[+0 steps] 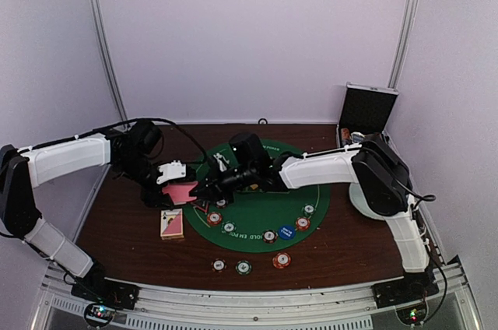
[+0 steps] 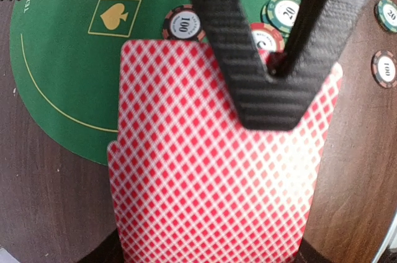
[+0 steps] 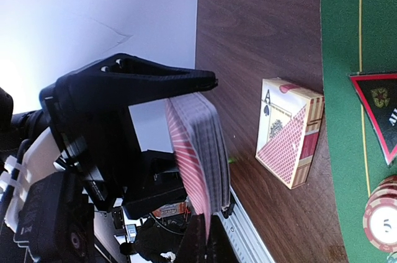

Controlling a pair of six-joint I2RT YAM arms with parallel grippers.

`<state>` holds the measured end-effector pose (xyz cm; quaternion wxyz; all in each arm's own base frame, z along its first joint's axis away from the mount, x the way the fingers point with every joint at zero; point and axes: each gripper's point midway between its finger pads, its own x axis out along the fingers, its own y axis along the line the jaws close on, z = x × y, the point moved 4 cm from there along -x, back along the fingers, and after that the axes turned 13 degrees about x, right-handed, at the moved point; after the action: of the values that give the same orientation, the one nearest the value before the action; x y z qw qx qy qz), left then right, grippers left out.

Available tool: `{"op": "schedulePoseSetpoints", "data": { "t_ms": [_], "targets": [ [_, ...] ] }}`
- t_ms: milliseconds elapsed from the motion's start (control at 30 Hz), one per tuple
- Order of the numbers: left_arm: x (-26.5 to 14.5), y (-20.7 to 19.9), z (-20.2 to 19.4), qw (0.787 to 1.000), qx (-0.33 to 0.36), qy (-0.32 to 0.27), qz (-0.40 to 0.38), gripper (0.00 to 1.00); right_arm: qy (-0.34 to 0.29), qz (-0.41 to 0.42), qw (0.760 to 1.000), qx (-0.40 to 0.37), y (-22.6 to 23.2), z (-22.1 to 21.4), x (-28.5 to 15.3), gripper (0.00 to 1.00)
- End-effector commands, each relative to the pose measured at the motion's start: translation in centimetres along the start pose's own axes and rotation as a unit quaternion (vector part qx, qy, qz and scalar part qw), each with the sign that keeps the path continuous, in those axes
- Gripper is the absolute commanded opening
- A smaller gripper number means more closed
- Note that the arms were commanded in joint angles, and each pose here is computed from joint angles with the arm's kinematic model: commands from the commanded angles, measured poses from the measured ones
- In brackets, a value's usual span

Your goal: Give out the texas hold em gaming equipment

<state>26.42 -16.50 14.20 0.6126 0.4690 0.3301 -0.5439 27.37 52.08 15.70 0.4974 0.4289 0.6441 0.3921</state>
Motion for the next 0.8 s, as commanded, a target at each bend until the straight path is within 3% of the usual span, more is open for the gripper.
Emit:
{"op": "schedulePoseSetpoints", "data": {
  "t_ms": [0,467,767],
  "targets": [
    [-0.6,1.1,-0.4,0.999,0.009,0.009,0.038,0.17,-0.016,0.016,1.000,0.000,1.5,0.5,-2.2,0.00],
    [-1.6,1.3,-2.3,0.999,-0.015,0.019,0.044,0.16,-0.054,-0.009,0.998,0.008,-0.2,3.8,-7.3,0.00],
    [-2.3,0.8,-1.8,0.999,-0.019,0.002,0.031,0.16,-0.048,-0.021,0.999,0.010,-1.1,7.7,-4.4,0.00]
  ]
}}
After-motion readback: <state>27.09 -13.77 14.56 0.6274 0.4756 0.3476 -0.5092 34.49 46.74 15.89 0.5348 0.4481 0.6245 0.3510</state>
